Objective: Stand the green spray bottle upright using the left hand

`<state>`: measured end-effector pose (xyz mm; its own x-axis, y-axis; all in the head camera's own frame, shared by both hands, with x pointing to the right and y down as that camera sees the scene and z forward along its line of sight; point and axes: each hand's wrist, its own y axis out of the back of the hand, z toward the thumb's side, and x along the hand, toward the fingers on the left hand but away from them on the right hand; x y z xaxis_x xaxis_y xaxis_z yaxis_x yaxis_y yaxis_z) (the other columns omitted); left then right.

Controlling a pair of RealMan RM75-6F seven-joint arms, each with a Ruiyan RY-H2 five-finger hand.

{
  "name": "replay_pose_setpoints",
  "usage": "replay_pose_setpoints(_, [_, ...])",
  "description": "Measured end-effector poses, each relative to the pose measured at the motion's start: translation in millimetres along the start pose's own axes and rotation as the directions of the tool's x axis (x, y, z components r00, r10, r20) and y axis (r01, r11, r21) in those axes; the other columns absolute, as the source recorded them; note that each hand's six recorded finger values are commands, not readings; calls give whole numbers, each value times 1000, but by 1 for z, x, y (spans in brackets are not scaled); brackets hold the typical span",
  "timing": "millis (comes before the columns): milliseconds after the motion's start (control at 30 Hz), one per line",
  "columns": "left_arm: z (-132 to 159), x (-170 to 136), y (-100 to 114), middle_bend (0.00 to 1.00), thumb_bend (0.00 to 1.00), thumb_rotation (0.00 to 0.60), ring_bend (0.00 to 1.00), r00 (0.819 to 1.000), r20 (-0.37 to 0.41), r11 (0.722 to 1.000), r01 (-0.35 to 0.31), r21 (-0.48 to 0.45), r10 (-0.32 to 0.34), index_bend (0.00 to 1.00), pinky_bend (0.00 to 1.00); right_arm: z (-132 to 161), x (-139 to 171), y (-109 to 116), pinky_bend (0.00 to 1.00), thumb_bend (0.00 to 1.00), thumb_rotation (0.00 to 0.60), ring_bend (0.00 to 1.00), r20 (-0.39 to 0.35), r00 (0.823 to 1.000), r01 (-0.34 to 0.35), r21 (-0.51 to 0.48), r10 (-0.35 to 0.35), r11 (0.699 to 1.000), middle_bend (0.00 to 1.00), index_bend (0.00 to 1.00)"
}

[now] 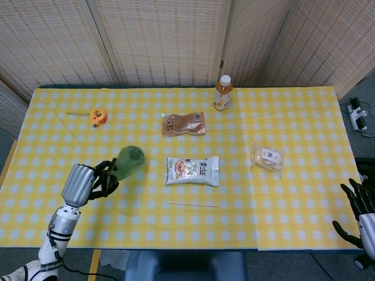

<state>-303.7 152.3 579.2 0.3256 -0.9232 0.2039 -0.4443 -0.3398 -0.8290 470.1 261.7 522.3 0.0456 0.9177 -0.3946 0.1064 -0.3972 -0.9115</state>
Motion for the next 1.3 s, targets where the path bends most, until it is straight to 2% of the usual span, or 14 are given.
replay_pose_setpoints(100, [-2, 0, 30, 1000, 468, 600, 1000, 998, -43, 999, -40, -17, 39, 720, 1000, -1, -1, 1, 0, 304, 600, 0, 5, 1000, 7, 1, -7, 1000, 0, 0])
replay_pose_setpoints(200, [-5, 0, 45, 1000, 481, 600, 1000, 995, -87, 999, -44, -28, 42, 721, 1000, 0, -1, 0, 0, 305, 600, 0, 3, 1000, 5, 4, -5, 1000, 0, 0])
replay_pose_setpoints(300, [-9, 0, 50, 1000, 508, 600, 1000, 991, -136, 998, -6, -57, -2, 723, 1000, -1, -2, -1, 0, 304, 600, 0, 9, 1000, 3, 4, -3, 1000, 0, 0])
replay_pose_setpoints(400, [-15, -1, 52, 1000, 542, 600, 1000, 978, -192, 993, 70, -95, -87, 725, 1000, 0, -3, -1, 0, 304, 600, 0, 8, 1000, 4, 5, -4, 1000, 0, 0])
replay_pose_setpoints(533, [-24, -2, 54, 1000, 564, 600, 1000, 939, -262, 970, 183, -162, -221, 730, 1000, 0, -3, -1, 0, 305, 600, 0, 8, 1000, 3, 6, -3, 1000, 0, 0])
replay_pose_setpoints(600, [-29, -3, 55, 1000, 566, 600, 1000, 912, -293, 950, 228, -214, -285, 731, 1000, 0, -3, -1, 0, 305, 600, 0, 7, 1000, 3, 6, -3, 1000, 0, 0])
replay_pose_setpoints(667, [-31, -3, 54, 1000, 567, 600, 1000, 890, -316, 930, 247, -273, -329, 732, 1000, 0, -3, -1, 0, 305, 600, 0, 6, 1000, 3, 6, -3, 1000, 0, 0])
replay_pose_setpoints(767, [-32, 0, 53, 1000, 571, 600, 1000, 868, -326, 903, 260, -343, -374, 732, 1000, 0, -3, -1, 0, 305, 600, 0, 7, 1000, 3, 5, -3, 1000, 0, 0])
replay_pose_setpoints(967, [-41, 6, 55, 1000, 580, 600, 1000, 834, -351, 868, 269, -416, -426, 735, 1000, 0, -2, 0, 0, 304, 600, 0, 5, 1000, 5, 4, -5, 1000, 0, 0])
replay_pose_setpoints(1100, [-49, 8, 55, 1000, 580, 600, 1000, 826, -363, 868, 269, -418, -431, 735, 1000, 1, -2, -1, 0, 305, 600, 0, 2, 1000, 3, 5, -3, 1000, 0, 0])
replay_pose_setpoints(1300, [-60, 9, 51, 1000, 582, 600, 1000, 826, -380, 875, 249, -416, -416, 715, 1000, 1, -2, 0, 0, 305, 600, 0, 3, 1000, 6, 4, -6, 1000, 0, 0])
